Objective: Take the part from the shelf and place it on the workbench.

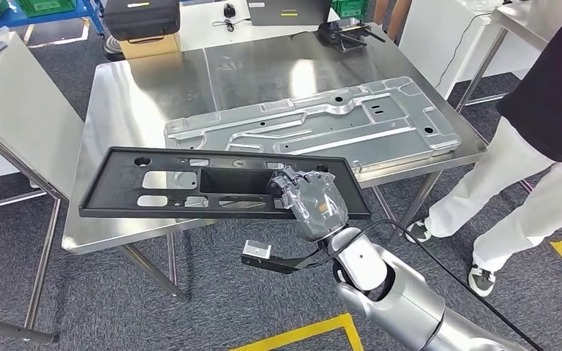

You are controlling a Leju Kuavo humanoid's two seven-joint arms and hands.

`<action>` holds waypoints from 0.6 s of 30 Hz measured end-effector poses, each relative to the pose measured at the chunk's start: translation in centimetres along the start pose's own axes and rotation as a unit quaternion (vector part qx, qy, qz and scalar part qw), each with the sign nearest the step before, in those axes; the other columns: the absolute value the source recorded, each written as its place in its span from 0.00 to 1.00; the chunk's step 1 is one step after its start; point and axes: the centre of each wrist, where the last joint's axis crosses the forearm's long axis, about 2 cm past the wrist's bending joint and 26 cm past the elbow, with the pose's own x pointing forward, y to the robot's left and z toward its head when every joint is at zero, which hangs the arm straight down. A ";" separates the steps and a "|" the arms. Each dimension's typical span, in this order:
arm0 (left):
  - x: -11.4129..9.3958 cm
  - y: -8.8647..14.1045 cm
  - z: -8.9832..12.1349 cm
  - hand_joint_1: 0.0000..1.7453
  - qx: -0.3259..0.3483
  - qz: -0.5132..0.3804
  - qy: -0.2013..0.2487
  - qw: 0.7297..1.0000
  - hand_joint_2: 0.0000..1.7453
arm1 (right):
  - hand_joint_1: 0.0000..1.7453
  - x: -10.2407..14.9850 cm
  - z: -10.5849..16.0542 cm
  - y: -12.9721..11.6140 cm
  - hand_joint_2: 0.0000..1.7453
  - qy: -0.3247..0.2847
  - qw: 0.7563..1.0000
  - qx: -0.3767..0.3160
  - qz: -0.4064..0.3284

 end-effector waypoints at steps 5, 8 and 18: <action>-0.1 0.0 0.0 0.00 0.001 -0.007 0.001 1.000 1.00 | 1.00 0.1 0.0 0.1 1.00 0.000 1.000 0.001 0.000; -0.1 0.0 0.0 0.00 0.002 -0.010 -0.001 1.000 1.00 | 1.00 0.2 0.1 0.1 1.00 -0.001 1.000 0.002 0.000; 0.0 0.1 0.0 0.00 0.003 -0.016 -0.002 1.000 1.00 | 1.00 0.4 -0.1 0.1 1.00 -0.005 1.000 0.000 -0.002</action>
